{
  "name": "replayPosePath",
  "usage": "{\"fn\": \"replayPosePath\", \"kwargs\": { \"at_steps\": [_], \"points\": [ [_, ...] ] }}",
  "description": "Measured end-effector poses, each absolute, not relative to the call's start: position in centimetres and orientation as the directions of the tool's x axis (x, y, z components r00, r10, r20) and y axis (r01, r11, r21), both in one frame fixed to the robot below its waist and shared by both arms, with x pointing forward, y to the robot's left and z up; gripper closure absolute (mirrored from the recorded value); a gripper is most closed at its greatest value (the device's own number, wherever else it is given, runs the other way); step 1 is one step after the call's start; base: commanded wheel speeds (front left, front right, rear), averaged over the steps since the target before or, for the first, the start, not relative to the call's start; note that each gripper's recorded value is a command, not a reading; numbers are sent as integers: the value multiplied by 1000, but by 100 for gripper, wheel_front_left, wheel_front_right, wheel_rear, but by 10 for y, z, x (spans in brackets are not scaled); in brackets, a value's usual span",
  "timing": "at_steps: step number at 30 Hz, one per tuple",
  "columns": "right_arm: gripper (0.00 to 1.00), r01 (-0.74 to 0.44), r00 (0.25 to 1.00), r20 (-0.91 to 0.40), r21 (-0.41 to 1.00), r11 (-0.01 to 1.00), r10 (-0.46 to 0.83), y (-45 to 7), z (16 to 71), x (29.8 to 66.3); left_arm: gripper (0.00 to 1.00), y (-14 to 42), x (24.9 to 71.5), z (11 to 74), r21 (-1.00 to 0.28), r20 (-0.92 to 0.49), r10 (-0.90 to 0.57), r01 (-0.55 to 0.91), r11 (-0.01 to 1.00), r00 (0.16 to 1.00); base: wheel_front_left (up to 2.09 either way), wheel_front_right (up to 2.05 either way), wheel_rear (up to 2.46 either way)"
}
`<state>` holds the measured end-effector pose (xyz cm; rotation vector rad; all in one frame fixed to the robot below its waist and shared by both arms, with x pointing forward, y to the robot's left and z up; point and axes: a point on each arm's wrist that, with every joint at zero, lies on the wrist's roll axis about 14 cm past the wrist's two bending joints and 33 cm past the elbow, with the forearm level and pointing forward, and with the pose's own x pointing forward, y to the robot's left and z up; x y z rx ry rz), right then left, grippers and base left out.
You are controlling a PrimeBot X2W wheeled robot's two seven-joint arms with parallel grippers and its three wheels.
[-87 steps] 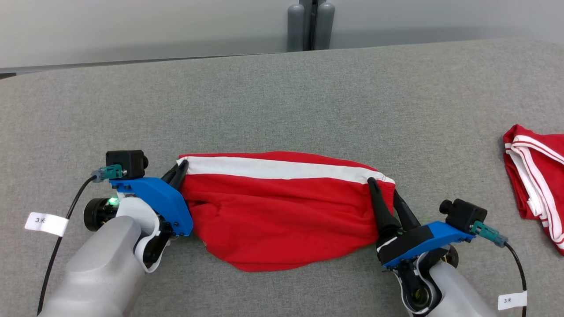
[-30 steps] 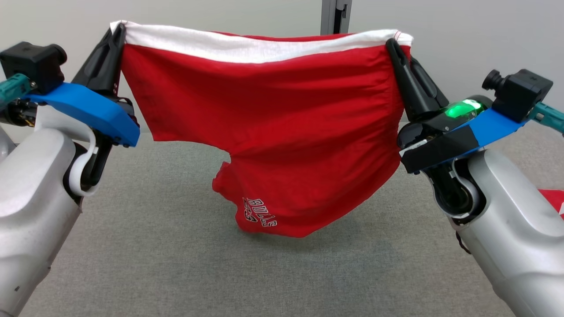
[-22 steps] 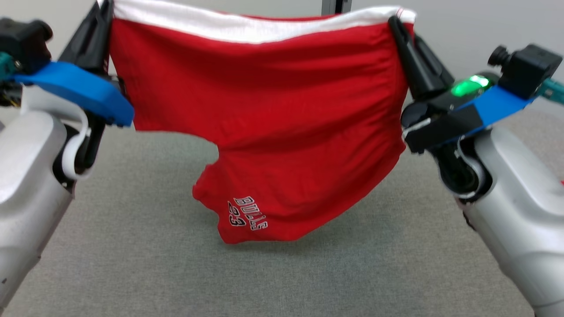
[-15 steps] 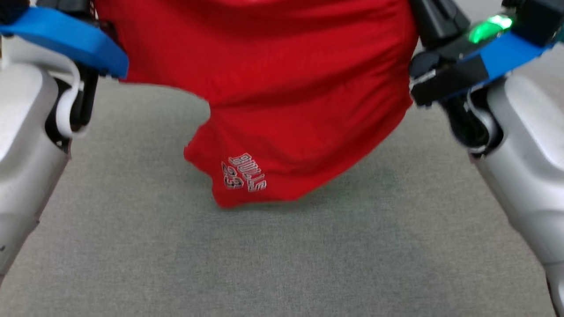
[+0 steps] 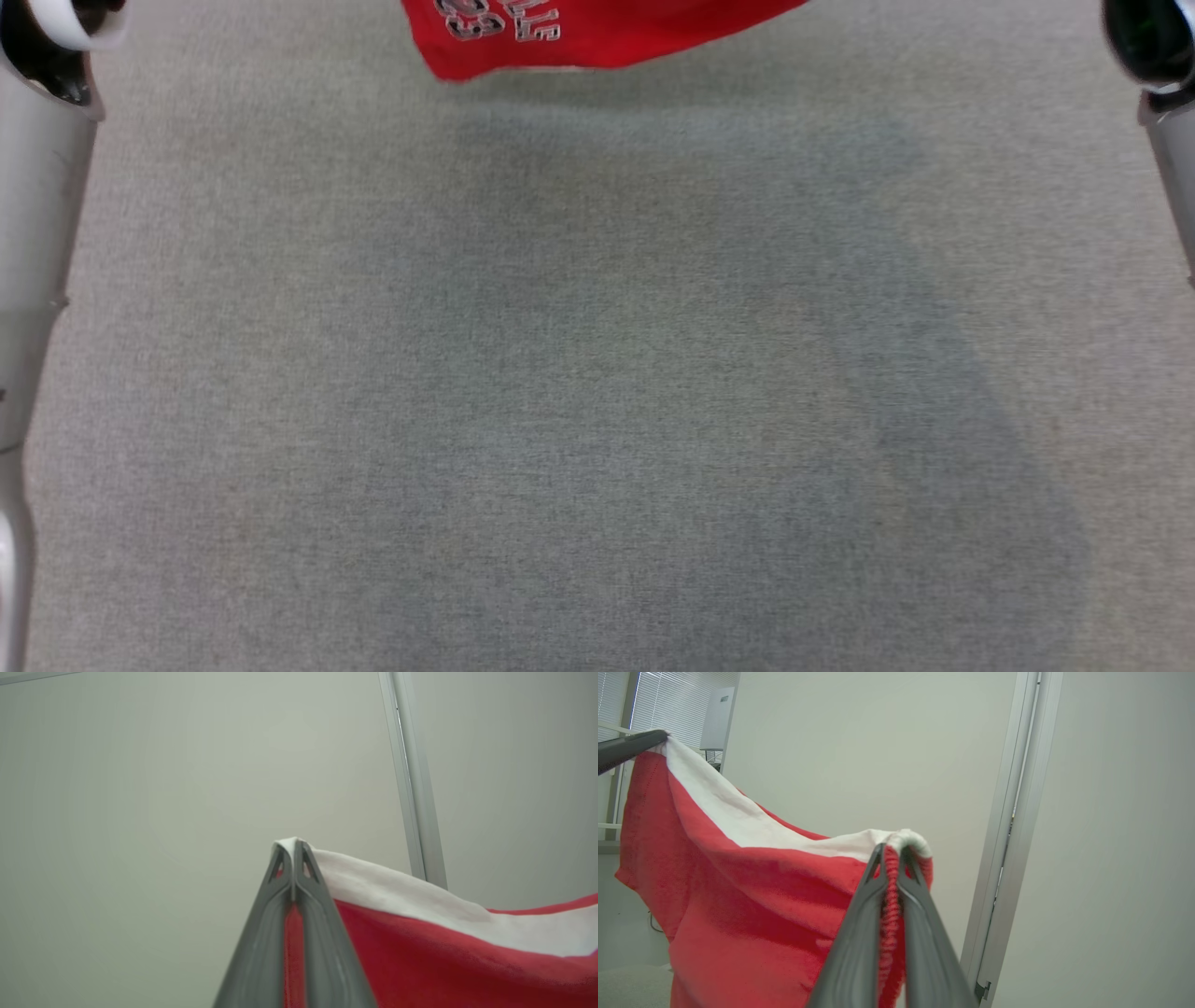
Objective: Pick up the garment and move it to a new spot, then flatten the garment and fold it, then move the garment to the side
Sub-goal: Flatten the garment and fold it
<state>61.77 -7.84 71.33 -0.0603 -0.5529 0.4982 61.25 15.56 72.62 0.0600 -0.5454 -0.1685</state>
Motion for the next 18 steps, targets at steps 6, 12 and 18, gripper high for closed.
{"fn": "replayPosePath", "kwargs": {
  "at_steps": [6, 12, 18],
  "points": [
    [100, -463, 759, 438, -158, 872, 482, -69, 666, 631, 100, 163, 607, 671, 84, 458, -163, 140, 987, 874, 0, 0, 0],
    [100, -500, 797, 345, -84, 862, 496, -66, 612, 617, 100, 168, 587, 613, 18, 356, -143, 146, 989, 924, 0, 0, 0],
    [100, -536, 818, 269, 36, 843, 508, -63, 569, 574, 100, 179, 541, 564, -71, 257, -96, 118, 991, 962, 0, 0, 0]
  ]
}}
